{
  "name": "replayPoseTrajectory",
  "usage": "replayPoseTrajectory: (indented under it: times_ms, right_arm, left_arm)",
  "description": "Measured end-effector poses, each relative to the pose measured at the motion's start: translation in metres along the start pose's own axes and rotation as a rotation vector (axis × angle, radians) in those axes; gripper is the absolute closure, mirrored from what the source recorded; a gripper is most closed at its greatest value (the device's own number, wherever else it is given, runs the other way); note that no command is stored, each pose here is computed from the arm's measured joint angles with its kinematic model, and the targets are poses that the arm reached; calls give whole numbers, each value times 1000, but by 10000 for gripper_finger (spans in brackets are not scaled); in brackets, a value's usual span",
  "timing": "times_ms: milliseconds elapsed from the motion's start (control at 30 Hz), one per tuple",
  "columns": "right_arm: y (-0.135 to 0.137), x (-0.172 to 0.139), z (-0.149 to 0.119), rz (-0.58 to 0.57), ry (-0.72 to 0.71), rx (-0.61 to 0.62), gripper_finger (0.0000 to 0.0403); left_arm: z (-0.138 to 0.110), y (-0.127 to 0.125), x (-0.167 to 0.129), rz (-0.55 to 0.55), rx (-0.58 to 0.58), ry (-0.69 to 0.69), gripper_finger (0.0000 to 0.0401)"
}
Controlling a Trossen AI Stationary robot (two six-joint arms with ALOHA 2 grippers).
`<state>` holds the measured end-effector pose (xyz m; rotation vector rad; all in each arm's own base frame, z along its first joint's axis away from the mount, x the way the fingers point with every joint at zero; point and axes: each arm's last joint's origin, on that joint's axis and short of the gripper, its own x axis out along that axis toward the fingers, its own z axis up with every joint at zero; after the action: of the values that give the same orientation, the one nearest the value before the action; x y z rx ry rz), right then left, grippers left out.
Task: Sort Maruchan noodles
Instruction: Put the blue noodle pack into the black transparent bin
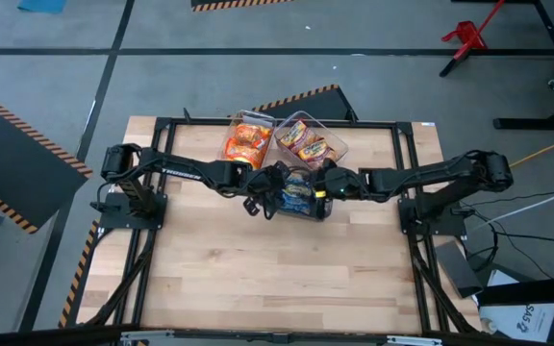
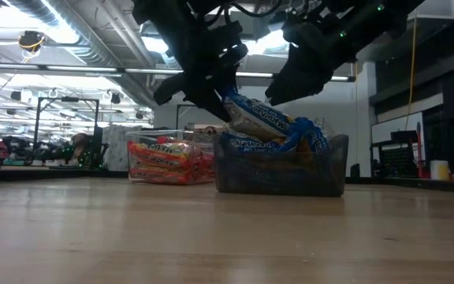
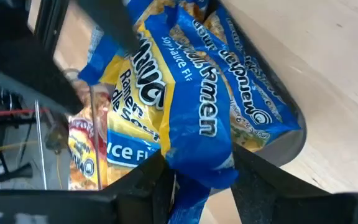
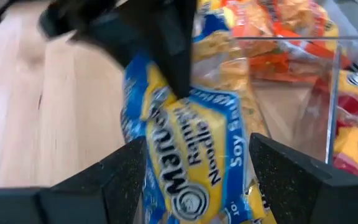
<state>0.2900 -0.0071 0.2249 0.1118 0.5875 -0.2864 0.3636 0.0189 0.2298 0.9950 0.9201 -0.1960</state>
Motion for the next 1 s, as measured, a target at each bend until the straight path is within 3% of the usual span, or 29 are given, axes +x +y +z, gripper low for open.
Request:
replayPoseTrajectory:
  times_ms: [200,433,667,800,1000]
  right_arm:
    - [-2,5,-5,23,47,-121,129]
    - [-11,20,-11,3,89,-135,129]
    - [-14,31,-18,-41,130,-139,134]
    - [-14,31,-18,-69,127,-134,177]
    - [-15,30,-18,-71,124,-99,294]
  left_arm:
    - [-2,1,0,28,35,49,262]
    - [-1,0,-1,80,32,120,260]
    - [1,0,-1,54,21,63,260]
    - [0,1,-1,94,22,125,260]
    - [-4,6,-3,217,14,276,260]
